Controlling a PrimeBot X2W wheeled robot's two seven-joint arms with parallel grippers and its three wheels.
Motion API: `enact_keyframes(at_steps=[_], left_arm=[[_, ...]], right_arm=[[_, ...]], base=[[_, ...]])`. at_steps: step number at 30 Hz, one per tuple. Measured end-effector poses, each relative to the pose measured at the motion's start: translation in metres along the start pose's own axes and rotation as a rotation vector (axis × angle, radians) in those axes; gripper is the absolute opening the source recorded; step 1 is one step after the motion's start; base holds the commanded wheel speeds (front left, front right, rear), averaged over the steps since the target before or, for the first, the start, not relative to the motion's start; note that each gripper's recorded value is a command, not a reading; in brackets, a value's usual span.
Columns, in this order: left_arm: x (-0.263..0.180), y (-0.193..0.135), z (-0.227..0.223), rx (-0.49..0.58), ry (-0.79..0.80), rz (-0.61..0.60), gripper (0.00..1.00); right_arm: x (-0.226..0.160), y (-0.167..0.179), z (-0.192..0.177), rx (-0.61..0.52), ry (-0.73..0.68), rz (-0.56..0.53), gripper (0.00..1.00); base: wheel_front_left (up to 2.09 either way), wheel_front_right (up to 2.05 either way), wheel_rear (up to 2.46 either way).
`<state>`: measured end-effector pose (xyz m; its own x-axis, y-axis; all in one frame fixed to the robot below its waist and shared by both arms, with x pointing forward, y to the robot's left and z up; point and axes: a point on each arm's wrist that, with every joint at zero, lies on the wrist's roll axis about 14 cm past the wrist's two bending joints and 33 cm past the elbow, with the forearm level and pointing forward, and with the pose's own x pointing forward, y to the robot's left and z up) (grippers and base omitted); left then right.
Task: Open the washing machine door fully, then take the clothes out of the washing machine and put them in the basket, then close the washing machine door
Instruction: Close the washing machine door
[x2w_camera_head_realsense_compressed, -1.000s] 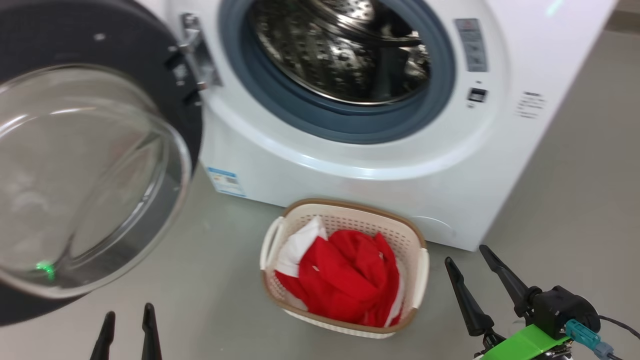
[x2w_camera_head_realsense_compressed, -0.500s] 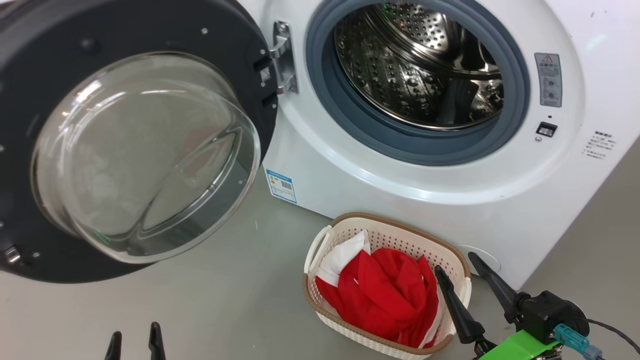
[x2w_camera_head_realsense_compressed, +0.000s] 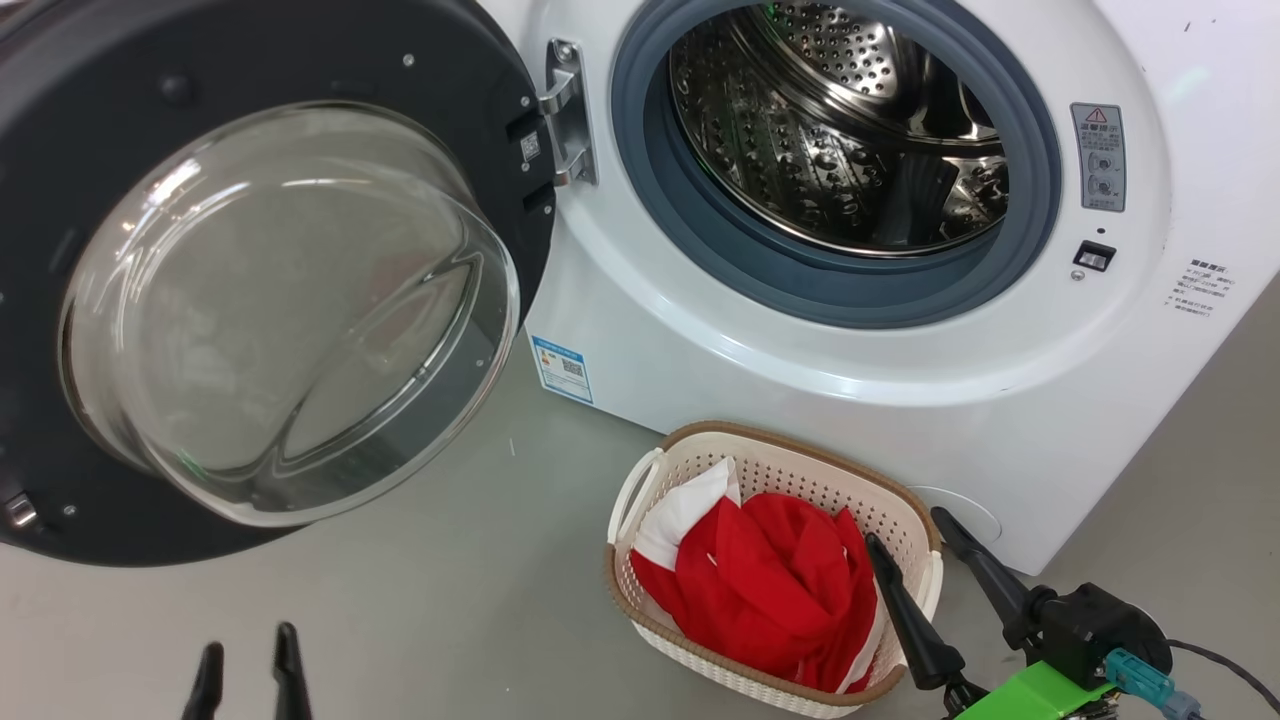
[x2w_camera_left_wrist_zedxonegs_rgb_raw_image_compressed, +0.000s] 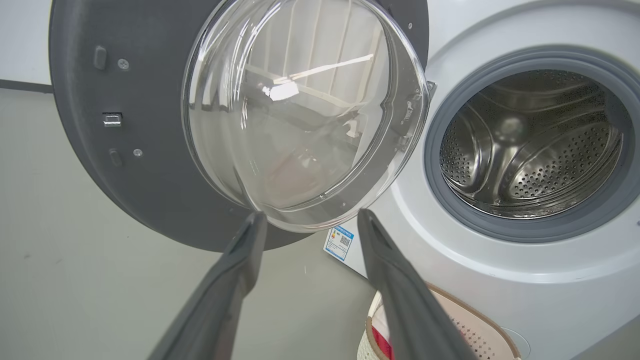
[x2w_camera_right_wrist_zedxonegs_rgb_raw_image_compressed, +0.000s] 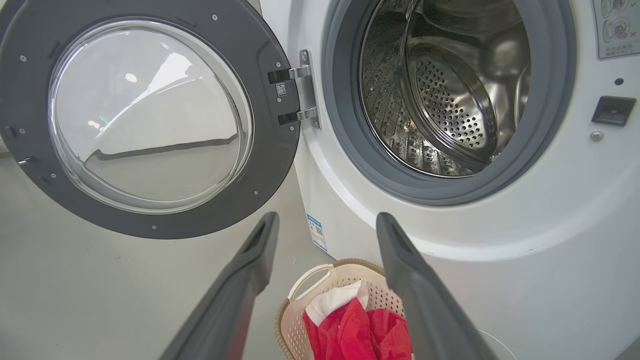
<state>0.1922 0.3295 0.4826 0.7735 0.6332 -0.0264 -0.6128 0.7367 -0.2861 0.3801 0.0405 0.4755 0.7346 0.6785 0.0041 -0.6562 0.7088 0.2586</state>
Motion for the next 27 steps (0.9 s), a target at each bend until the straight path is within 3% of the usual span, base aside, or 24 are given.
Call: enact_keyframes(at_steps=[2,3,7,18,24,27], left_arm=[[0.003,-0.001,0.009,-0.005,-0.028,-0.011,0.22],[0.006,-0.002,0.016,-0.008,-0.051,-0.019,0.0],[0.022,-0.003,0.068,0.01,-0.215,-0.042,0.0],[0.052,0.004,0.263,0.122,-0.796,-0.067,0.0],[0.074,0.023,0.323,0.021,-0.926,-0.043,0.0],[0.095,0.049,0.33,-0.107,-0.912,0.003,0.0]], right_arm=[[0.0,-0.001,0.0,0.001,0.0,-0.004,1.0],[0.0,-0.002,0.0,0.002,-0.001,-0.006,1.0],[0.0,-0.003,0.0,0.012,-0.004,-0.014,1.0],[-0.002,-0.012,-0.008,0.032,0.01,-0.04,1.0],[-0.004,-0.02,-0.013,0.042,0.02,-0.061,1.0],[-0.005,-0.023,-0.016,0.047,0.026,-0.07,1.0]], base=[[0.0,0.0,0.0],[0.0,0.0,0.0],[0.0,0.0,0.0],[0.0,0.0,0.0],[0.0,0.0,0.0],[0.0,0.0,0.0]])
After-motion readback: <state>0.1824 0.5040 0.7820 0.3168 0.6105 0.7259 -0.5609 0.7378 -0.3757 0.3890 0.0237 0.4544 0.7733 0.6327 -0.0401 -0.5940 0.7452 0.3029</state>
